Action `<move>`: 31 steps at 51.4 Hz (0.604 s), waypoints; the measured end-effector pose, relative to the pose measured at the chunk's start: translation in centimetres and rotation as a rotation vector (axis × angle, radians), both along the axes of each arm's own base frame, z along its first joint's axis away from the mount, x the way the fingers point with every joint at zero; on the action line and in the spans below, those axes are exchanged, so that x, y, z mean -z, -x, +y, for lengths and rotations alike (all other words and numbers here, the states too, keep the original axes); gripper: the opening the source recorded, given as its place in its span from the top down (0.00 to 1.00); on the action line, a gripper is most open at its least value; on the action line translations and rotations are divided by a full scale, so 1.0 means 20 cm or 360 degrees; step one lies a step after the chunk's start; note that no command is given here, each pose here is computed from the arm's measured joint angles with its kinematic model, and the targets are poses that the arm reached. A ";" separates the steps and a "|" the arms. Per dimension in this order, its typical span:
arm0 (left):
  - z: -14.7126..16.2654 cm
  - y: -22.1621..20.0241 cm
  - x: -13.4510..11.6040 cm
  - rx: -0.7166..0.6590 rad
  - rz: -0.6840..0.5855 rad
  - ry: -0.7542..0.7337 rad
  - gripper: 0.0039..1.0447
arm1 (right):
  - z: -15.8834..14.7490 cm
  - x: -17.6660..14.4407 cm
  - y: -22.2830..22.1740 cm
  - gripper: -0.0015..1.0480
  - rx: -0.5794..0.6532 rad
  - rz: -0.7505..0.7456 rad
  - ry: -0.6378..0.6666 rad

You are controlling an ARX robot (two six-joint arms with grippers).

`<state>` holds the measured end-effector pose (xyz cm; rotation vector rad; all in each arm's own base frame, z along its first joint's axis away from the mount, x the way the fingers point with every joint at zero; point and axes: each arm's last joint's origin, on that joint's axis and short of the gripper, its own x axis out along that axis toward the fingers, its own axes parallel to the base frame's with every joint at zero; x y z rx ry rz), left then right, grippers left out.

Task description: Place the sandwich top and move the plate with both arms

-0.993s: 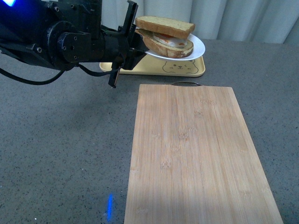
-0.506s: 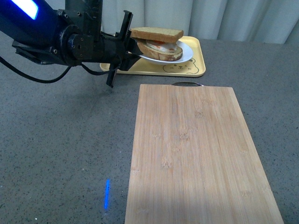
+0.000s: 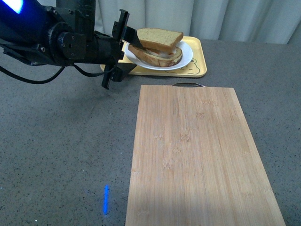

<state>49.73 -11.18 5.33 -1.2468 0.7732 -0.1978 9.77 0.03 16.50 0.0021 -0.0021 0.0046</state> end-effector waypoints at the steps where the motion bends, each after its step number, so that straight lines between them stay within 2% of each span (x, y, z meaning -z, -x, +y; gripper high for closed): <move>1: 0.01 0.01 0.00 0.0000 0.0002 -0.0002 0.44 | 0.00 0.00 0.00 0.09 0.0000 0.0000 0.0000; 15: 0.09 0.23 -0.20 -0.0010 -0.0103 -0.0100 0.04 | 0.00 0.00 0.00 0.09 0.0000 0.0000 0.0000; 17: 0.10 0.29 -0.22 -0.0022 -0.0148 -0.0184 0.07 | 0.00 0.00 0.00 0.09 0.0001 0.0000 0.0000; 20: 0.13 0.37 -0.24 -0.0331 -0.0656 -0.0672 0.21 | 0.00 0.00 0.00 0.09 -0.0001 0.0001 0.0001; 21: 0.14 0.38 -0.24 -0.0338 -0.0713 -0.0733 0.22 | 0.00 0.00 0.00 0.09 -0.0001 0.0000 0.0001; 23: 0.17 0.46 -0.25 -0.0438 -0.0872 -0.1017 0.29 | 0.00 0.00 0.00 0.09 0.0000 0.0000 0.0000; 28: 0.25 0.62 -0.30 -0.0433 -0.1110 -0.1523 0.45 | 0.00 0.00 0.00 0.09 0.0001 0.0001 0.0000; 31: 0.29 0.71 -0.35 -0.0414 -0.1176 -0.1690 0.53 | 0.00 0.00 0.00 0.09 0.0002 0.0001 0.0000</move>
